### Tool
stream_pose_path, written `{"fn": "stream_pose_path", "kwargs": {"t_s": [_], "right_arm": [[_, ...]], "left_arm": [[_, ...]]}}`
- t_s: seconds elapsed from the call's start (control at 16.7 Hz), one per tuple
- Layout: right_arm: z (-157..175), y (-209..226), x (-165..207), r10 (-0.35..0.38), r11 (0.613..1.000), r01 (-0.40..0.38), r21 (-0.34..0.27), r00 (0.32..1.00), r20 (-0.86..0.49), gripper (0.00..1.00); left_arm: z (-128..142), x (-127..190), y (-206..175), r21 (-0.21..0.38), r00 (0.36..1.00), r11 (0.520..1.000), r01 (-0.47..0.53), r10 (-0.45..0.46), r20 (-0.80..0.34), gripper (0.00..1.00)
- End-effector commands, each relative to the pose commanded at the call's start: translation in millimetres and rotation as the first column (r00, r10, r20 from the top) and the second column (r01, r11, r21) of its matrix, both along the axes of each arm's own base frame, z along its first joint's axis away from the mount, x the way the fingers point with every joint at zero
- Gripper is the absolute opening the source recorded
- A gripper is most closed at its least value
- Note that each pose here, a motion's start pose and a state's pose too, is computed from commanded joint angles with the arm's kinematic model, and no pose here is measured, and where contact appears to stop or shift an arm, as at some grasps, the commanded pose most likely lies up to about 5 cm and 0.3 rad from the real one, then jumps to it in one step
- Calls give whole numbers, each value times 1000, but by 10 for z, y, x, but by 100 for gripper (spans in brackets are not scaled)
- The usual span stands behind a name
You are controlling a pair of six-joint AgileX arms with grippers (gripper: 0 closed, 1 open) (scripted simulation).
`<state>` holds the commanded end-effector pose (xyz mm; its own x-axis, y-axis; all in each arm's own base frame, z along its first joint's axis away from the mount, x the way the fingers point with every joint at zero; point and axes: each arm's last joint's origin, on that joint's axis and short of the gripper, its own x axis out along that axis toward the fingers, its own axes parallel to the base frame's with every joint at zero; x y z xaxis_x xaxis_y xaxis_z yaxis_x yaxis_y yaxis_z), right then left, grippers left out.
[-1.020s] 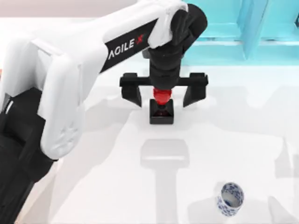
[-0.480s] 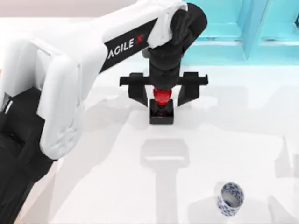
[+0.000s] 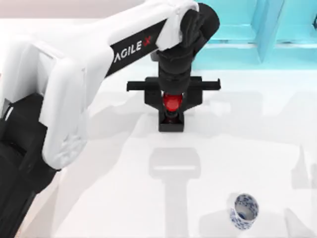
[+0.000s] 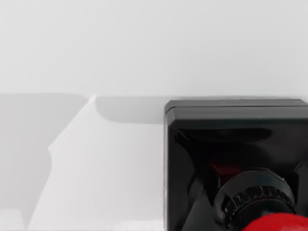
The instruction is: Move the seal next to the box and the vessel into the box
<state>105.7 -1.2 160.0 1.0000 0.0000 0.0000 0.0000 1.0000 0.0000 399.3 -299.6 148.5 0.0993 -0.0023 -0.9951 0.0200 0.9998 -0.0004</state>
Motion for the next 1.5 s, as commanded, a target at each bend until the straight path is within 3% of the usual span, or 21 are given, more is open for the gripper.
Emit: {"fn": "stream_pose_path", "kwargs": {"t_s": [0.54, 0.66, 0.96, 1.5], "right_arm": [[0, 0, 0, 0, 1000, 0, 0, 1000, 0, 100], [0, 0, 0, 0, 1000, 0, 0, 1000, 0, 100], [0, 0, 0, 0, 1000, 0, 0, 1000, 0, 100], [0, 0, 0, 0, 1000, 0, 0, 1000, 0, 100]], "left_arm": [[8, -4, 3, 1, 1000, 1000, 4, -4, -2, 0], [145, 26, 155, 5, 1000, 1000, 6, -6, -9, 0], [894, 25, 848, -3, 1000, 1000, 4, -4, 6, 0], [1092, -7, 1219, -10, 1000, 1000, 6, -5, 16, 0]]}}
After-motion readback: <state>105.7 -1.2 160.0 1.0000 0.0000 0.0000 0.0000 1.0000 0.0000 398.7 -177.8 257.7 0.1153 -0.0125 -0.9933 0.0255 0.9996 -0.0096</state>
